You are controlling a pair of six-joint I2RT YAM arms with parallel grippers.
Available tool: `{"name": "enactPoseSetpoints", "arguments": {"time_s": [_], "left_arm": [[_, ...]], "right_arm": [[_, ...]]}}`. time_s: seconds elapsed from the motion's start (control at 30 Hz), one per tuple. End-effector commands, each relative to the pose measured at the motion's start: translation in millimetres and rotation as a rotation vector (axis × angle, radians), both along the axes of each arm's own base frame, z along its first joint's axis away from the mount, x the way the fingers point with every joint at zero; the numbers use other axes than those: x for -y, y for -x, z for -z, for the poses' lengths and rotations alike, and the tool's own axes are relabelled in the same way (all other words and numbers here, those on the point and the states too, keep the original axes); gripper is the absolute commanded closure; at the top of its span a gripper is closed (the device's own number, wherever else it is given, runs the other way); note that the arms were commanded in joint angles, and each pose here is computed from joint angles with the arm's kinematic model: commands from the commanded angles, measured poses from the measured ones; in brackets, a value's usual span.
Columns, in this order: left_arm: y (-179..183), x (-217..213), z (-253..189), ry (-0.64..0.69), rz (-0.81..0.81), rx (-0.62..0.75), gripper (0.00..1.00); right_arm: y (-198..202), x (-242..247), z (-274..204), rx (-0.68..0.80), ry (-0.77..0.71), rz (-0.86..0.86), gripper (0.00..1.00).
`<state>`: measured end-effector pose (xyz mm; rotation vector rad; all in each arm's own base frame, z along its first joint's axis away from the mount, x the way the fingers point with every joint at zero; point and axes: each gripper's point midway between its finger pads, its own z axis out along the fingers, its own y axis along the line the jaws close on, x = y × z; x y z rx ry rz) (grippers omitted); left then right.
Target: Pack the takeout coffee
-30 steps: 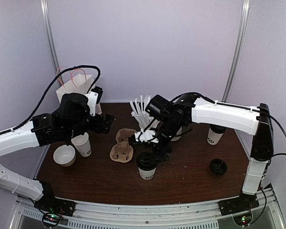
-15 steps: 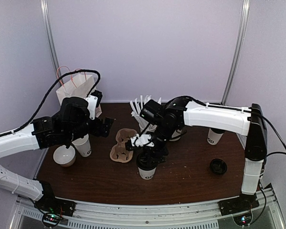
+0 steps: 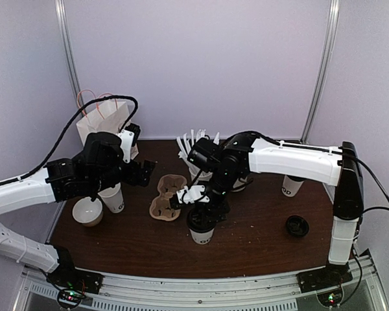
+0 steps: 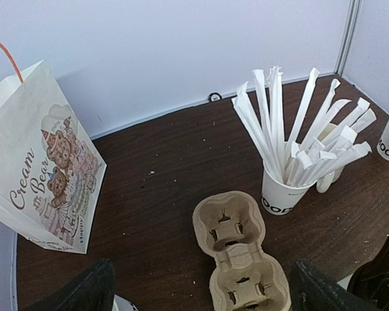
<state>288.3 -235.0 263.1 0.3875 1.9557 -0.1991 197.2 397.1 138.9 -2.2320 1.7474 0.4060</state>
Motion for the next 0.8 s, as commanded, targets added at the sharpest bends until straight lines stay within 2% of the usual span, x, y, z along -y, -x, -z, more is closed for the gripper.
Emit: {"name": "enactPoseSetpoints", "arguments": {"time_s": [0.0,0.2,0.43,0.53,0.77], "left_arm": [[-4.4,3.5,-8.5,0.039,0.002,0.017,0.03],[-4.2,3.8,-12.2,0.039,0.005,0.022,0.02],[-5.4,5.1,-15.2,0.040,0.012,0.033,0.02],[-7.8,8.1,-14.3,0.042,0.019,0.032,0.02],[-11.7,18.8,-13.2,0.044,0.042,0.016,0.02]], "right_arm": [[-3.6,7.4,-20.7,0.030,0.002,0.022,0.32],[-14.4,37.9,-42.1,0.028,0.007,0.102,0.32],[-42.3,113.4,-39.9,-0.005,0.031,0.305,0.33],[-62.0,146.4,-42.5,-0.009,0.025,0.412,0.33],[-138.3,212.8,-50.0,0.105,-0.017,0.701,0.33]]}}
